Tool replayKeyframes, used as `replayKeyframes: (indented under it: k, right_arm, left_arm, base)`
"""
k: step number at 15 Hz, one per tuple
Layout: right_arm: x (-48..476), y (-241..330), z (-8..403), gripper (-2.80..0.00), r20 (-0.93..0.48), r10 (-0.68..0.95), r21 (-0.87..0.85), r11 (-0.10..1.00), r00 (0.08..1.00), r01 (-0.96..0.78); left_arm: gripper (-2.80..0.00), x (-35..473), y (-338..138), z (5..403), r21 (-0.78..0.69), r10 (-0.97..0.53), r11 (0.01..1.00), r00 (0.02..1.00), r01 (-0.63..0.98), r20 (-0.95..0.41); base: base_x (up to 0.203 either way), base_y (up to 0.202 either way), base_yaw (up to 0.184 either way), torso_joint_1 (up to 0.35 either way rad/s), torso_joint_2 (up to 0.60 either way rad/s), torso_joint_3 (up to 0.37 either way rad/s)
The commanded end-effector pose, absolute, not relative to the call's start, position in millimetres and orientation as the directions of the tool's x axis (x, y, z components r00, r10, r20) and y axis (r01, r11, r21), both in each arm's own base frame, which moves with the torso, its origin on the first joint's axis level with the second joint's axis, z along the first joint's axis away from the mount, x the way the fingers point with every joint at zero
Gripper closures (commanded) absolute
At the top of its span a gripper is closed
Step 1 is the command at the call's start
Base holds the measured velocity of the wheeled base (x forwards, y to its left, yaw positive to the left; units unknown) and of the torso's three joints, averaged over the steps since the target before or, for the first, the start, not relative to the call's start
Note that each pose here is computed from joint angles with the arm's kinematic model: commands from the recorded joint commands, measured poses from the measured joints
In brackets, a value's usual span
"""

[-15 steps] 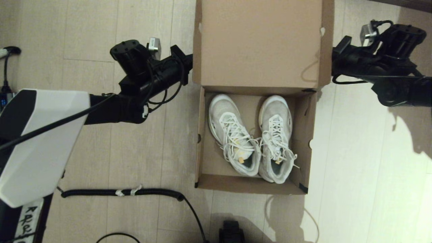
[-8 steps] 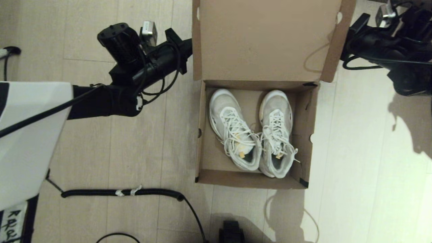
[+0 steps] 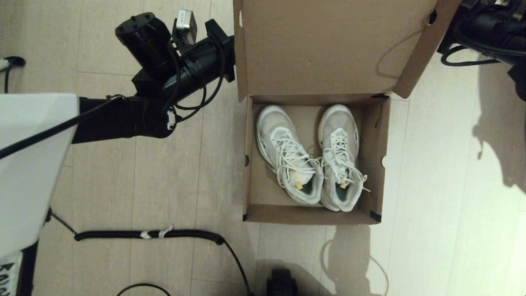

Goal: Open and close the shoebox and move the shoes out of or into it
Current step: Close the shoe box

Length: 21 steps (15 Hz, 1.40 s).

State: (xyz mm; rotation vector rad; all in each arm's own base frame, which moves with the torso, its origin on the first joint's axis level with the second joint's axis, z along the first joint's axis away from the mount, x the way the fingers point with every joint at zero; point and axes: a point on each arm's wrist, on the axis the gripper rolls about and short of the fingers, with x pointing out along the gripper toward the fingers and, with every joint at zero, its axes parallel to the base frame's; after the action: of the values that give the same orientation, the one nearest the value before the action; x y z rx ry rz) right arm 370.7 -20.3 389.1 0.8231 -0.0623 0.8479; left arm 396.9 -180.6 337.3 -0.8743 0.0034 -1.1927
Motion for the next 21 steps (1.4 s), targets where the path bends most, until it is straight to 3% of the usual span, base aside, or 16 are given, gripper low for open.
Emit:
replayKeyframes:
  k: [1, 8, 16, 21]
  right_arm:
    - [349, -25, 400, 0.00, 0.358, 0.659, 0.602, 0.380, 0.662, -0.703]
    - [303, -46, 404, 0.00, 0.281, 0.728, 0.635, 0.348, 0.626, -0.690]
    - [239, -39, 377, 0.00, 0.266, 0.738, 0.641, 0.345, 0.620, -0.686]
    - [187, -56, 371, 0.00, 0.279, 0.637, 0.624, 0.448, 0.719, -0.640]
  left_arm:
    - [0.00, 389, -181, 346, -0.577, -0.805, 0.076, 0.392, 0.813, 0.446]
    - [0.00, 363, -174, 376, -0.526, -0.795, 0.052, 0.353, 0.849, 0.493]
    - [0.00, 316, -182, 409, -0.504, -0.793, -0.050, 0.273, 0.862, 0.545]
    - [0.00, 260, -159, 414, -0.521, -0.805, -0.062, 0.266, 0.851, 0.531]
  base:
    - [0.000, 0.000, 0.000, 0.000, 0.00, 0.000]
    - [0.000, 0.000, 0.000, 0.000, 0.00, 0.000]
    - [0.000, 0.000, 0.000, 0.000, 0.00, 0.000]
    - [0.000, 0.000, 0.000, 0.000, 0.00, 0.000]
